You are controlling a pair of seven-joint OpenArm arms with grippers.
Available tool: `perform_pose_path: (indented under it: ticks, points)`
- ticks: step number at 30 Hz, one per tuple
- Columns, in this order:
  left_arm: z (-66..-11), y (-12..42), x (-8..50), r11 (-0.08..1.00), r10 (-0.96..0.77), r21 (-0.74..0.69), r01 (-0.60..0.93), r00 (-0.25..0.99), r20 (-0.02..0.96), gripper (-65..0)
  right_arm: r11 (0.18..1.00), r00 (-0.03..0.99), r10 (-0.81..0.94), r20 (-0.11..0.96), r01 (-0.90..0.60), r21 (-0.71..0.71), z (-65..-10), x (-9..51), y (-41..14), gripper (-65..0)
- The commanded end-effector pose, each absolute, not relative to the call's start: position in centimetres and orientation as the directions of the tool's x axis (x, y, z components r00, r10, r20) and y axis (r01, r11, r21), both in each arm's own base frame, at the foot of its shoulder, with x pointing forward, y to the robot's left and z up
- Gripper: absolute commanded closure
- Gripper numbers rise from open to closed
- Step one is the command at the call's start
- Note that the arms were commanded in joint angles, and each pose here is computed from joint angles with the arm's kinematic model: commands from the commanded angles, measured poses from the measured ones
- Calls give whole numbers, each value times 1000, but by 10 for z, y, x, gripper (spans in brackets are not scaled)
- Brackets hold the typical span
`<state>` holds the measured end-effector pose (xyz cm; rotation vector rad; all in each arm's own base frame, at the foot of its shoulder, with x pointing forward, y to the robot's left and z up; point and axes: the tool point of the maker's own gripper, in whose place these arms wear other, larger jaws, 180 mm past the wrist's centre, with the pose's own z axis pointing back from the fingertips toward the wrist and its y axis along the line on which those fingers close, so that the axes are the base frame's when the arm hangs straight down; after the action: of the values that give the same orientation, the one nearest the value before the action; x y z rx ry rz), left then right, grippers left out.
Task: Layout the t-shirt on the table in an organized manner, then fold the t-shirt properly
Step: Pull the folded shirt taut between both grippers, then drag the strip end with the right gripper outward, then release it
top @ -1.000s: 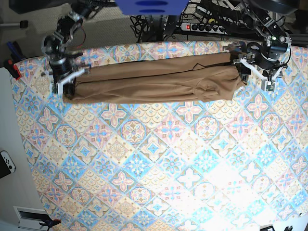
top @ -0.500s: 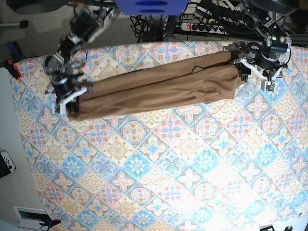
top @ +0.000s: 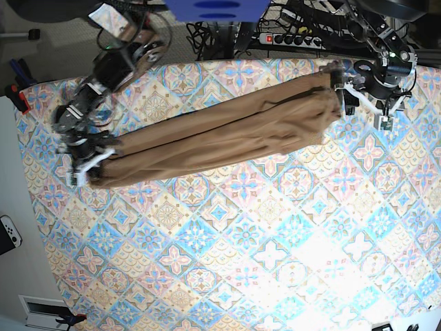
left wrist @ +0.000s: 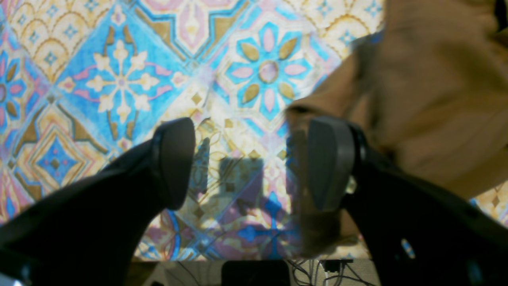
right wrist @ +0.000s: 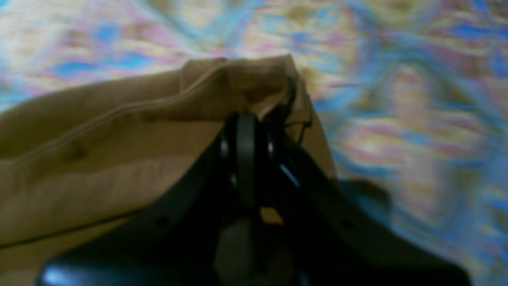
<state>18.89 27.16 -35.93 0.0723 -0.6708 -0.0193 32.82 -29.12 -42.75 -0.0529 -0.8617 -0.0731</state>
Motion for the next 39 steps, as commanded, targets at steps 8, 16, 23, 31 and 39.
perform_pose_path:
  ticks: [8, 16, 23, 31, 39]
  points:
    - [-354, 281, 189, 991, -72, 132, -13, 786, 615, -432, 990, 692, -45, 720, 126, -59, -434, 313, -308, 0]
    - [-355, 281, 189, 991, -71, 131, -12, 787, 613, -432, 988, 691, -52, 721, 138, -61, -433, 311, -312, 0]
    - [-355, 281, 188, 991, -72, 132, -12, 787, 612, -432, 988, 689, -49, 723, 138, -64, -433, 310, -312, -89]
    - [-355, 280, 189, 991, -73, 131, -10, 787, 612, -432, 972, 648, 12, 761, 170, -160, -397, 313, -341, -231]
    - [-355, 280, 189, 991, -74, 130, -8, 788, 611, -432, 956, 612, 62, 789, 192, -224, -368, 316, -353, -329]
